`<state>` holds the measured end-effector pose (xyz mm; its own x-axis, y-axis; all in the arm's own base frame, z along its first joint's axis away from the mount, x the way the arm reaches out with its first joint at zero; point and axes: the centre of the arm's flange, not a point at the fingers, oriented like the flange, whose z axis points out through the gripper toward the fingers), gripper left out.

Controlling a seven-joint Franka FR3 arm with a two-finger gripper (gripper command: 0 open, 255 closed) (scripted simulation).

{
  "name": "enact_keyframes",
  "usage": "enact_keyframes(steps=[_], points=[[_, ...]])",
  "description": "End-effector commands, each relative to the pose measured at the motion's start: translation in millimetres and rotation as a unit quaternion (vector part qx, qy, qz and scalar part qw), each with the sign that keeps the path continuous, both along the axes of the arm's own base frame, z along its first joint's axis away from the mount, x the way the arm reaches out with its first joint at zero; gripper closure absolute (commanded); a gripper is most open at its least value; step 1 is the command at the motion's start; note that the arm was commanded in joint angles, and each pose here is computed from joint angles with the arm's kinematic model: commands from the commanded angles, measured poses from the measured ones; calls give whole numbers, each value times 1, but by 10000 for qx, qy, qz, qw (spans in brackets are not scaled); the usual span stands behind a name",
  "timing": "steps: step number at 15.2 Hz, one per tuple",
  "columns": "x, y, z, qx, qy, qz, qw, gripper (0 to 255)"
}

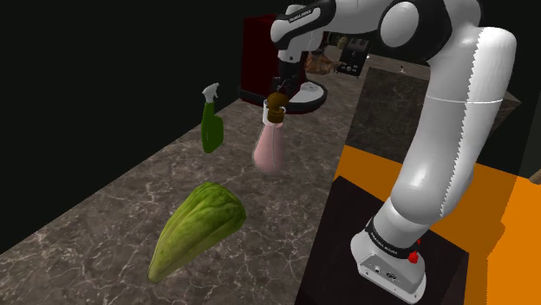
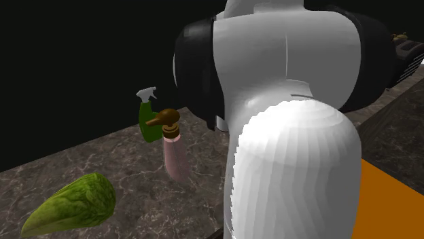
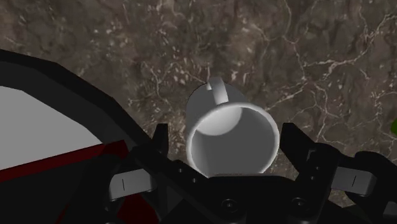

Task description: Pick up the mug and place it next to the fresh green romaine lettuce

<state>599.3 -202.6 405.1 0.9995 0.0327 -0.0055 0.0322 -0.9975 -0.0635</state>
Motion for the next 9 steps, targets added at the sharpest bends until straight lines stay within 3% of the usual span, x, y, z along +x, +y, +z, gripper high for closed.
enact_keyframes(steps=[1, 9], points=[[19, -20, -15, -1, 7, -46, 10000, 0], [24, -22, -55, 0, -4, -48, 10000, 0]])
